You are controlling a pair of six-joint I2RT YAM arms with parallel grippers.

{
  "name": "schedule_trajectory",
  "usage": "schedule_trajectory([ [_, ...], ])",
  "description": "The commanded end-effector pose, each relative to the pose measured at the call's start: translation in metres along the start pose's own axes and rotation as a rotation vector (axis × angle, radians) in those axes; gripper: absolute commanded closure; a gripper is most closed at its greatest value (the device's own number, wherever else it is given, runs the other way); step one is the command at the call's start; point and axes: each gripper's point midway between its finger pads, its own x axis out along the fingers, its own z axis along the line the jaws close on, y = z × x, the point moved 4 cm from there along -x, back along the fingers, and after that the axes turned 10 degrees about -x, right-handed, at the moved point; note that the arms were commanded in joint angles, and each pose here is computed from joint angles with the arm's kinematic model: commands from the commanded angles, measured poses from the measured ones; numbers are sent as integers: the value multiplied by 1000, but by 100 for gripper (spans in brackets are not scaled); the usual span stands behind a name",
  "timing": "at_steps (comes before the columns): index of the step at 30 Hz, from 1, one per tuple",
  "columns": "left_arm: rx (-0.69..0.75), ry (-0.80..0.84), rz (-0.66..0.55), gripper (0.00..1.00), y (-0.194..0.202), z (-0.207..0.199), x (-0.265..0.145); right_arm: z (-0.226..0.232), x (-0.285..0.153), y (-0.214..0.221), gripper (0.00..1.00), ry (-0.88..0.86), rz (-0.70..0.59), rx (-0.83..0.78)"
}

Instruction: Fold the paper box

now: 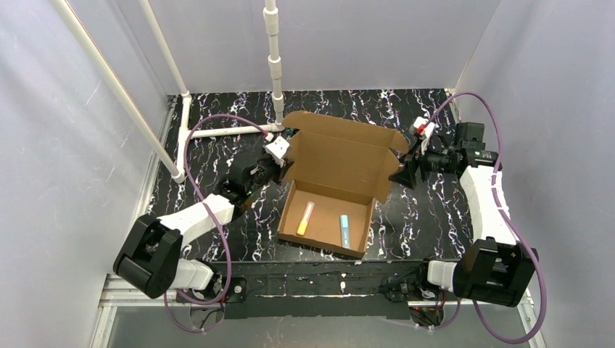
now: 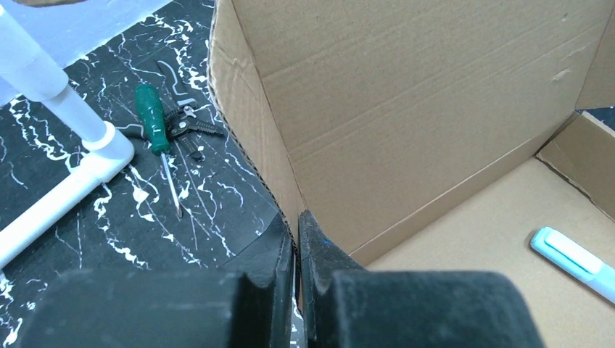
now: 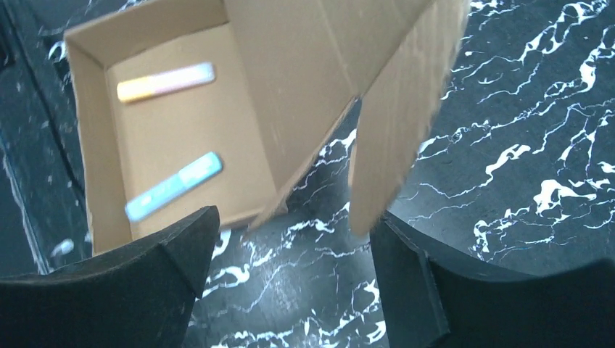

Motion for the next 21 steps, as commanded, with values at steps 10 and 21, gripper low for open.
schedule_trajectory([
  [10,146,-45,-95,100,-5,3,-19,20,-55,-34,10,-33,26,-246],
  [21,165,-28,-117,100,-7,0,-19,23,19,-136,2,-82,199,-275],
])
